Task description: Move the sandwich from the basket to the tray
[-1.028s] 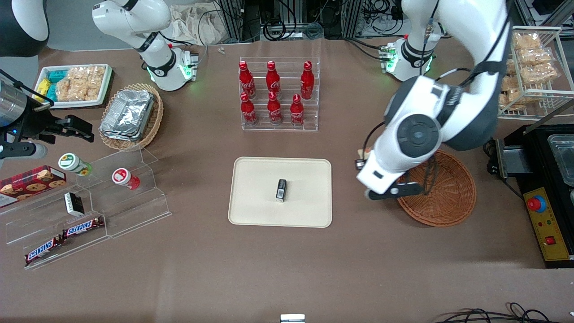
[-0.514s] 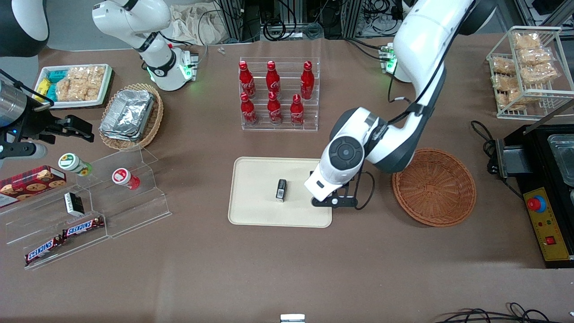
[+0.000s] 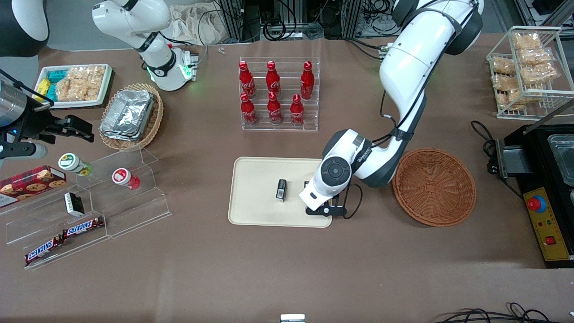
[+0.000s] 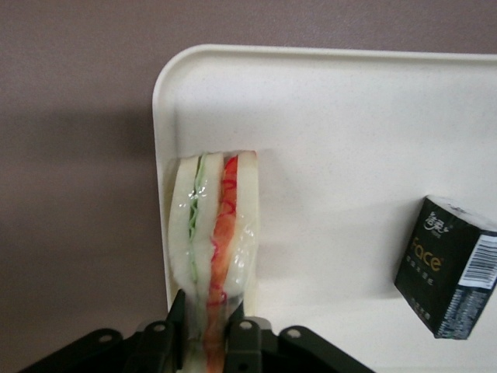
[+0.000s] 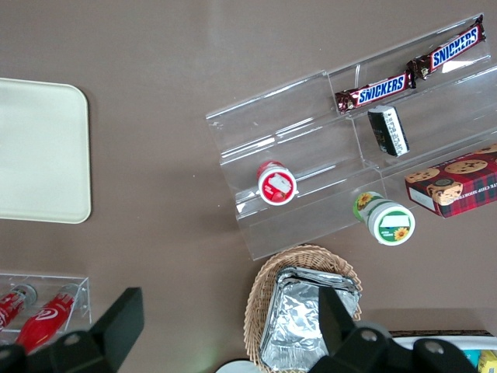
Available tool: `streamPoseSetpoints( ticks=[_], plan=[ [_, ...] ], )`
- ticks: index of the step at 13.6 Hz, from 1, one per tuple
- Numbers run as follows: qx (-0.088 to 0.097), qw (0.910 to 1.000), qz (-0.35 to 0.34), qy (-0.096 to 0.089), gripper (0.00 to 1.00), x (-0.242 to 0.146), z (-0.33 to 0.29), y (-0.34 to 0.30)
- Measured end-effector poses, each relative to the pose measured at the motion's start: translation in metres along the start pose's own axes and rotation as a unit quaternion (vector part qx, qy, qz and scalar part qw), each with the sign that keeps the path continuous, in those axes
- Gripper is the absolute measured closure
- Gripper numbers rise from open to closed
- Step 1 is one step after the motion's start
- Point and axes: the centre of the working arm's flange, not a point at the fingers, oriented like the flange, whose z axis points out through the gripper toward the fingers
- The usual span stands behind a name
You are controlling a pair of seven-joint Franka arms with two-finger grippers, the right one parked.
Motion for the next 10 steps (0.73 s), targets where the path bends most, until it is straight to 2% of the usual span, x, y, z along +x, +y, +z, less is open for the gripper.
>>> streamPoseSetpoints(
  ticks=[4,5,7,10],
  plan=[
    [-0.006,0.9996,-0.028,0.007,0.29,0.005,-0.017,-0.003],
    [-0.004,0.9994,-0.034,0.002,0.20,0.006,-0.030,-0.007],
    [-0.003,0.9980,-0.059,-0.021,0.01,0.010,-0.074,-0.035],
    [-0.009,0.9972,-0.062,-0.042,0.00,0.013,-0.167,-0.114]
  ],
)
